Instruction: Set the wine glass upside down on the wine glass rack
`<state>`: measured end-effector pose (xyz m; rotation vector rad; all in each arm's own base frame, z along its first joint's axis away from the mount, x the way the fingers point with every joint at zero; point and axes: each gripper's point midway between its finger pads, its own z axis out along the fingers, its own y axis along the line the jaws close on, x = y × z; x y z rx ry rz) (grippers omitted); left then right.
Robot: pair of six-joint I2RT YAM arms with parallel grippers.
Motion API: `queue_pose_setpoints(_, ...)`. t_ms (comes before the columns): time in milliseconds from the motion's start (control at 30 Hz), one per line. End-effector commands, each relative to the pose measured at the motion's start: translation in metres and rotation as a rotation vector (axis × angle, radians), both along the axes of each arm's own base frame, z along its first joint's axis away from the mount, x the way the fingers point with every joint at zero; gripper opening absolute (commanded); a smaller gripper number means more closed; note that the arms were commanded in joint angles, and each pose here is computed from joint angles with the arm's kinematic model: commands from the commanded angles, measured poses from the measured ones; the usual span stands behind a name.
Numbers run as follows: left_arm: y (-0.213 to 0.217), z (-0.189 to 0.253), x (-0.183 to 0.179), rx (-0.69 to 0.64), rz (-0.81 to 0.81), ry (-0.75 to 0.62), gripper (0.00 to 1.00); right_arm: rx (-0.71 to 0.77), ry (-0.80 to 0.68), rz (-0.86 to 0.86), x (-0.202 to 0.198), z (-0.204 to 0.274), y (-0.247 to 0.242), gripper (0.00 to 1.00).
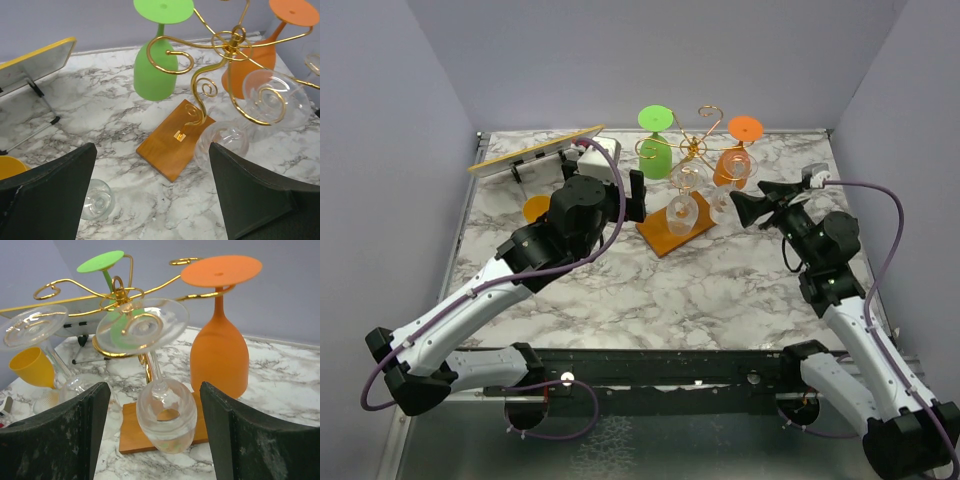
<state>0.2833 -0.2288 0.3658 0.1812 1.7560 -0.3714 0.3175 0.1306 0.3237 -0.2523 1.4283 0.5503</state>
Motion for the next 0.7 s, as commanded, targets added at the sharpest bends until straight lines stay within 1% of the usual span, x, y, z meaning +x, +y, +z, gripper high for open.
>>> queue_pose_setpoints(0, 0.024, -0.025, 0.005, 0.056, 0.105, 0.049, 0.95, 0.047, 0.063, -0.071, -0.013, -0.015, -0.013, 0.77)
queue_pose_setpoints(200, 0.041, -0.071, 0.010, 0.110, 0.177, 0.142, 0.93, 0.056, 0.091, -0.096, -0.030, -0.021, -0.022, 0.77)
queue_pose_setpoints(367, 0.055, -0.128, 0.008, 0.127, 0.230, 0.283, 0.90, 0.087, 0.116, -0.091, -0.040, -0.027, -0.022, 0.77)
queue_pose_setpoints(433, 0.054, -0.152, 0.004, 0.122, 0.208, 0.353, 0.86, 0.103, 0.127, -0.098, -0.042, -0.028, -0.023, 0.77)
queue_pose_setpoints(533, 0.049, -0.183, 0.000, 0.120, 0.176, 0.444, 0.76, 0.125, 0.143, -0.101, -0.043, -0.028, -0.024, 0.75)
queue_pose_setpoints(600, 0.047, -0.197, -0.002, 0.129, 0.162, 0.481, 0.70, 0.137, 0.149, -0.097, -0.044, -0.029, -0.023, 0.70)
queue_pose_setpoints(667, 0.044, -0.207, -0.001, 0.138, 0.151, 0.500, 0.66, 0.147, 0.157, -0.089, -0.044, -0.031, -0.021, 0.68)
